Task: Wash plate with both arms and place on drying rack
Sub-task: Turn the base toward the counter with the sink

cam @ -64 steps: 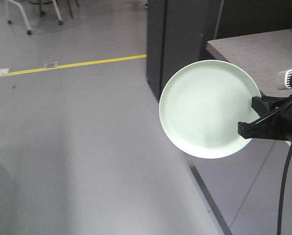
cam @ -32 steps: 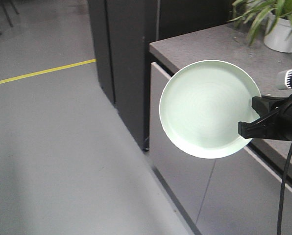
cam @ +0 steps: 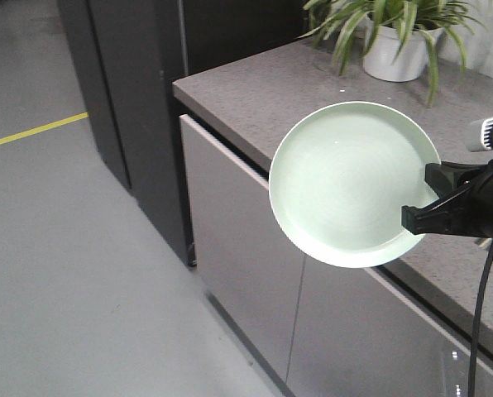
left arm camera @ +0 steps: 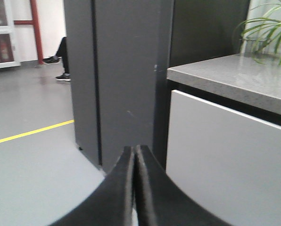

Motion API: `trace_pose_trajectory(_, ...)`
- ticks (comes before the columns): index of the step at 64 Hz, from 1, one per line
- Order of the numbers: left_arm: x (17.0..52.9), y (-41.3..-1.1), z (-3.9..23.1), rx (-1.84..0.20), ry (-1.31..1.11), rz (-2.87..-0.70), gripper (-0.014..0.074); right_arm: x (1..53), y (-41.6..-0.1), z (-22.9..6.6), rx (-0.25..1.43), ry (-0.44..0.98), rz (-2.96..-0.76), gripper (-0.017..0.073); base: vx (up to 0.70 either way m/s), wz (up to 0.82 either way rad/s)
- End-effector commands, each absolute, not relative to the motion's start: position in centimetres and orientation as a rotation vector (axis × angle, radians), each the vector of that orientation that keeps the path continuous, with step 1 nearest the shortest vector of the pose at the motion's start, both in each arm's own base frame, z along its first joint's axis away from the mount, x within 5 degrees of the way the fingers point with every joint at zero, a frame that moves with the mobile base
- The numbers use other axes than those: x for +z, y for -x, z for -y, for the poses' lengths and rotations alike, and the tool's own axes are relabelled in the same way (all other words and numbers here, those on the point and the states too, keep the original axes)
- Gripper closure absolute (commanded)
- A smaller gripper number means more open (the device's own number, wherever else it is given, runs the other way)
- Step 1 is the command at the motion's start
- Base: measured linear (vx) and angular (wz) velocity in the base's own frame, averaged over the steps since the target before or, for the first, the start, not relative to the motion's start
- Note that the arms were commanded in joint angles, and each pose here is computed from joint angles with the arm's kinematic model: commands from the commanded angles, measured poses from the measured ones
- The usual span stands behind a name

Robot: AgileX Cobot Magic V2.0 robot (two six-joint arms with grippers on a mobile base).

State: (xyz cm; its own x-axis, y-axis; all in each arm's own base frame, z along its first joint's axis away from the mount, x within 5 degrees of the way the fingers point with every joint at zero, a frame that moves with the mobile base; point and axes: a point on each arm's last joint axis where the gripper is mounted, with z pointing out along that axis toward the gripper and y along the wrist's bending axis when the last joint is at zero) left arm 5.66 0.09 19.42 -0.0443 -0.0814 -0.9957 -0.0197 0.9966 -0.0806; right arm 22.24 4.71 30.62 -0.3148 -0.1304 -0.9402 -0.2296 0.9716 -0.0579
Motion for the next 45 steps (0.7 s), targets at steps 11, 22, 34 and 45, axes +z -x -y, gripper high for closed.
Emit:
trace_pose_trajectory(11, 19.61, -5.61, -0.07, -0.063, 0.08, -1.545, 0.0599, 32.69, -22.3, -4.54, 0.097, 0.234, -1.772, 0.0569, 0.08, -0.33)
trace_pose_trajectory(22, 19.61, -5.61, -0.07, -0.063, 0.08, -1.545, 0.0599, 32.69, -22.3, -4.54, 0.097, 0.234, -1.772, 0.0569, 0.09, -0.36)
trace_pose_trajectory(34, 19.61, -5.61, -0.07, -0.063, 0.08, -1.545, 0.0599, 32.69, -22.3, -4.54, 0.097, 0.234, -1.772, 0.0569, 0.1, -0.37)
trace_pose_trajectory(45, 19.61, -5.61, -0.07, -0.063, 0.08, -1.545, 0.0599, 32.69, -22.3, -4.54, 0.097, 0.234, -1.772, 0.0569, 0.1, -0.37)
